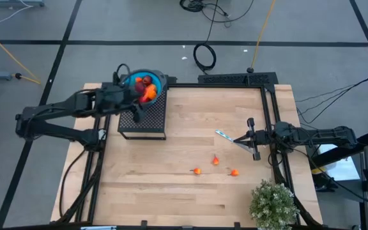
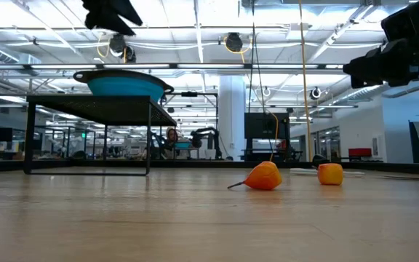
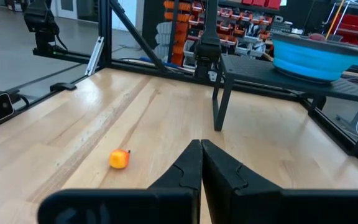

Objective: Pick & Place Fruit
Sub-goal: Put the yellow pear into the blue strainer bowl on the shelf

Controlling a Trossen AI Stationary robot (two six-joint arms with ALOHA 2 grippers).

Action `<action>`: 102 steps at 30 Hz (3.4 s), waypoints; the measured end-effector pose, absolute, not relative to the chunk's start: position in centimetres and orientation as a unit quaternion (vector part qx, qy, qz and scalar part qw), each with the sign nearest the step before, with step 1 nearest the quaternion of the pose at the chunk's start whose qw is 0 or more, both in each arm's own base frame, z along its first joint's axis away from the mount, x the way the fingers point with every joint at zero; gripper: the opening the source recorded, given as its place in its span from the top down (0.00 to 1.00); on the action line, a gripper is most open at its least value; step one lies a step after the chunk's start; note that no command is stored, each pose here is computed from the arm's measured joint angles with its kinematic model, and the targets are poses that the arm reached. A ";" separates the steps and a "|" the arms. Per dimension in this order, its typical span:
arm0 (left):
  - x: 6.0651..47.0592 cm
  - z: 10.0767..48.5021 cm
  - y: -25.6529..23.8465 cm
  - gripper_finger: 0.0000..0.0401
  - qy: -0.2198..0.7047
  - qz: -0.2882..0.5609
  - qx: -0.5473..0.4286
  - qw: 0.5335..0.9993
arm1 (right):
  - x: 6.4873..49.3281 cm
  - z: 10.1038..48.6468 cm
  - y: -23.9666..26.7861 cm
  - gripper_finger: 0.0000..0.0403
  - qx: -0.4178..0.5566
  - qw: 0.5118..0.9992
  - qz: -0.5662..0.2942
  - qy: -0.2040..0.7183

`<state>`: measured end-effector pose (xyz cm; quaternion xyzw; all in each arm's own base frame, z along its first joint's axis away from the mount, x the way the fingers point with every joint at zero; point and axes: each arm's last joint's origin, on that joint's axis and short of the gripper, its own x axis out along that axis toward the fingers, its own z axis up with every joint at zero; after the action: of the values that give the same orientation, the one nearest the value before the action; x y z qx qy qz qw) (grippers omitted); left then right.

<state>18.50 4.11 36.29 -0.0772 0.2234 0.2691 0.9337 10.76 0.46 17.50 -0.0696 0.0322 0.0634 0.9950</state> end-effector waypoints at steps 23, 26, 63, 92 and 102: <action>18.0 34.5 -0.5 0.38 0.154 0.157 -0.014 0.975 | 10.8 17.5 0.5 1.00 -0.069 0.995 0.064 0.034; 17.7 33.3 -0.7 0.38 0.147 0.149 -0.017 0.978 | 10.8 17.5 0.5 1.00 -0.069 0.995 0.064 0.034; 12.2 23.1 -1.7 0.38 0.051 0.043 -0.047 0.997 | 11.6 16.4 0.6 0.82 -0.023 0.991 0.090 0.093; 10.8 20.6 -2.3 0.37 0.051 0.006 -0.041 0.998 | 15.8 18.2 6.0 0.81 -0.095 0.962 0.144 0.212; 10.8 20.6 -2.5 0.37 0.048 -0.003 -0.042 0.998 | 20.0 17.8 8.5 0.79 -0.193 0.927 0.159 0.280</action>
<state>10.79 -2.48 20.64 -0.0419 0.0481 -0.0025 0.9980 20.03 8.53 17.80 -0.1928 0.2799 0.1590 0.9269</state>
